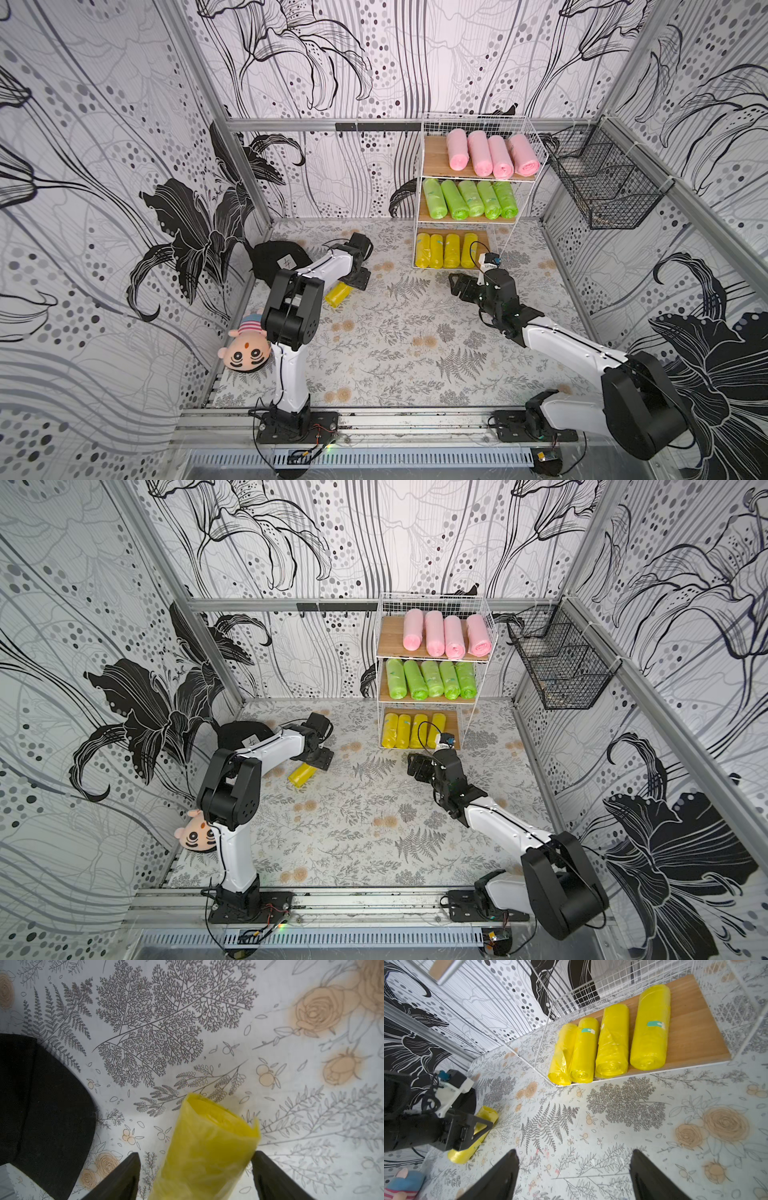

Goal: Sort the rolls of trash bags by color and place them on the shelf
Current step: Place the roll of trash bags on the shelf, then pick up the roll of trash bags from the center of the board.

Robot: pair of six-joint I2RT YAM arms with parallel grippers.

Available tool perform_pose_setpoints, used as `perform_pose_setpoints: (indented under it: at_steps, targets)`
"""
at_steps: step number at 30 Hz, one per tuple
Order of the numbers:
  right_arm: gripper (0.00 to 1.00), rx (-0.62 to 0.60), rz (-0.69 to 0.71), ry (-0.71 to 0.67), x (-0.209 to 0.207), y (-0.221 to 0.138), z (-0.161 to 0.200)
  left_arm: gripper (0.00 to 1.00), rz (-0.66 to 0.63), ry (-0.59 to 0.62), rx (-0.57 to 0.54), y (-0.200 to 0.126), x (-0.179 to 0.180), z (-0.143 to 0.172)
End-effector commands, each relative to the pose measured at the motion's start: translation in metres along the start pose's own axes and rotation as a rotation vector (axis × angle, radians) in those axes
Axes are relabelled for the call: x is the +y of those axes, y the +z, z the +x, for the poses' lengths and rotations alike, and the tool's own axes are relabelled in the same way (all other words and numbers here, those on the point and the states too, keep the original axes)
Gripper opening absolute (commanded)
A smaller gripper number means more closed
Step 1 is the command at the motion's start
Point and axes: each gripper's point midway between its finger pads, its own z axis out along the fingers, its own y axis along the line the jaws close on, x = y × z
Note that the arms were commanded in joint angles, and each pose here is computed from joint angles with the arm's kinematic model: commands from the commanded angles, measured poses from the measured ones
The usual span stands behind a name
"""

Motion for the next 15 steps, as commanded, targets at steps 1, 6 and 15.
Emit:
perform_pose_setpoints:
  at_steps: [1, 6, 15]
  targets:
    - [0.87, 0.063, 0.023, -0.016, -0.010, -0.006, 0.020, 0.81, 0.041, 0.046, 0.053, 0.004, -0.002, 0.002]
    - [0.87, 0.057, 0.024, -0.021, -0.010, -0.011, 0.018, 0.75, 0.058, 0.046, 0.099, 0.010, -0.001, 0.006]
    - [0.87, 0.076, 0.024, -0.007, -0.011, -0.007, 0.022, 0.61, 0.112, 0.009, 0.148, 0.018, -0.006, 0.016]
